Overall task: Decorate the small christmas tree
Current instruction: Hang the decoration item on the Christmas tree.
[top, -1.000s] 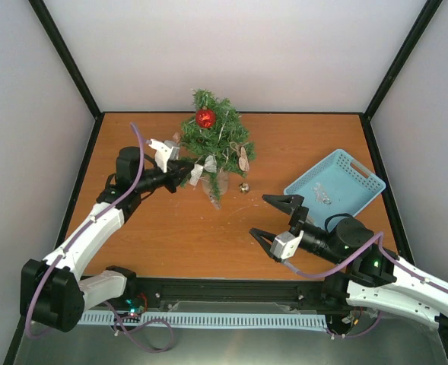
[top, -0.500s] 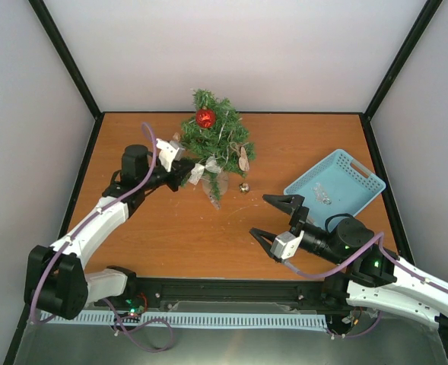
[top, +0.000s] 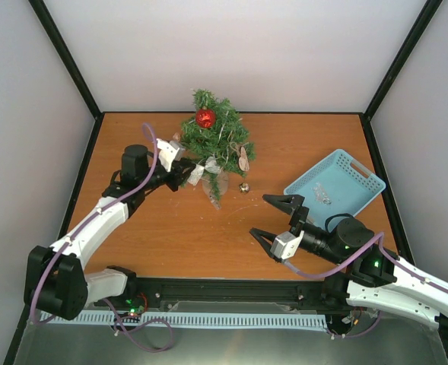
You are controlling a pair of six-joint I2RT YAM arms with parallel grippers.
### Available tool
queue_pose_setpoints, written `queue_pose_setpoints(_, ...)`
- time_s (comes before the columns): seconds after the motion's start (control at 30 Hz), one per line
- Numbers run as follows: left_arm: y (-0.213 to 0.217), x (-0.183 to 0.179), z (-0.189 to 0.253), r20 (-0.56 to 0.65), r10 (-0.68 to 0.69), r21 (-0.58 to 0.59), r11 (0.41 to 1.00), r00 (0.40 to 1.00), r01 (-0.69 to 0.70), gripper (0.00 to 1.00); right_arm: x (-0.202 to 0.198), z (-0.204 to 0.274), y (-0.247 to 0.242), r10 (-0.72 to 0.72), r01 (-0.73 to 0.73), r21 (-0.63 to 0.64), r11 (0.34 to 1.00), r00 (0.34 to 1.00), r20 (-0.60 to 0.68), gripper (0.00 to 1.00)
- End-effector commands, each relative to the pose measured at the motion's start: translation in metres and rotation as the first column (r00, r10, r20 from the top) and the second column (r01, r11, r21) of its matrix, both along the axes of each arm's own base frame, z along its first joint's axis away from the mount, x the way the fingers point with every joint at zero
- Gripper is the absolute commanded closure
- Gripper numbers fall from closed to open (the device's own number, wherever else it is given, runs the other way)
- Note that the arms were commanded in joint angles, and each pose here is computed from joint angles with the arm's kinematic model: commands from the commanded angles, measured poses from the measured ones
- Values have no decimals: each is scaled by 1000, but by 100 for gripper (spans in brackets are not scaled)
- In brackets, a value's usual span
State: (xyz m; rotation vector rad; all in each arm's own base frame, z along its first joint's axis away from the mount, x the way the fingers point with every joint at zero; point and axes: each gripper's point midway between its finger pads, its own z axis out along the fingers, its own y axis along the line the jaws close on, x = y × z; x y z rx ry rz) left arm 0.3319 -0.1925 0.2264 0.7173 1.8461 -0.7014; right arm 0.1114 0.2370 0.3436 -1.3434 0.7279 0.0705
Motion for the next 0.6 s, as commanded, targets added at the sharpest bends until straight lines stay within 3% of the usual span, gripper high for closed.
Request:
queue_pose_setpoints(0.0,-2,-1,32,89,-6,-11,1000,996,7,76,-2,10,-2,3,-4,26,1000,1000,9,0)
queue_pose_setpoints(0.17,0,-5,43,105,4,-29,1000,994,-1,70,2,8,-2,-20,20,26,999,1000,2,0)
queue_pose_setpoints(0.23,1,-7,51,117,10,-38,999,993,-5,61,6,7,0,-35,36,30,999,999,-14,0)
queue_pose_setpoints(0.4,4,-14,69,132,25,-71,997,991,-15,52,28,18,-3,-136,157,134,978,979,-155,0)
queue_pose_setpoints(0.5,10,-21,80,126,57,-82,996,990,-46,29,56,42,-23,-256,357,291,888,908,-331,0)
queue_pose_setpoints(0.53,12,-25,84,132,60,-86,995,989,-49,9,67,47,-33,-308,439,316,841,869,-388,0)
queue_pose_setpoints(0.57,14,-31,88,142,65,-91,994,988,-52,1,78,49,-43,-374,522,314,793,824,-426,0)
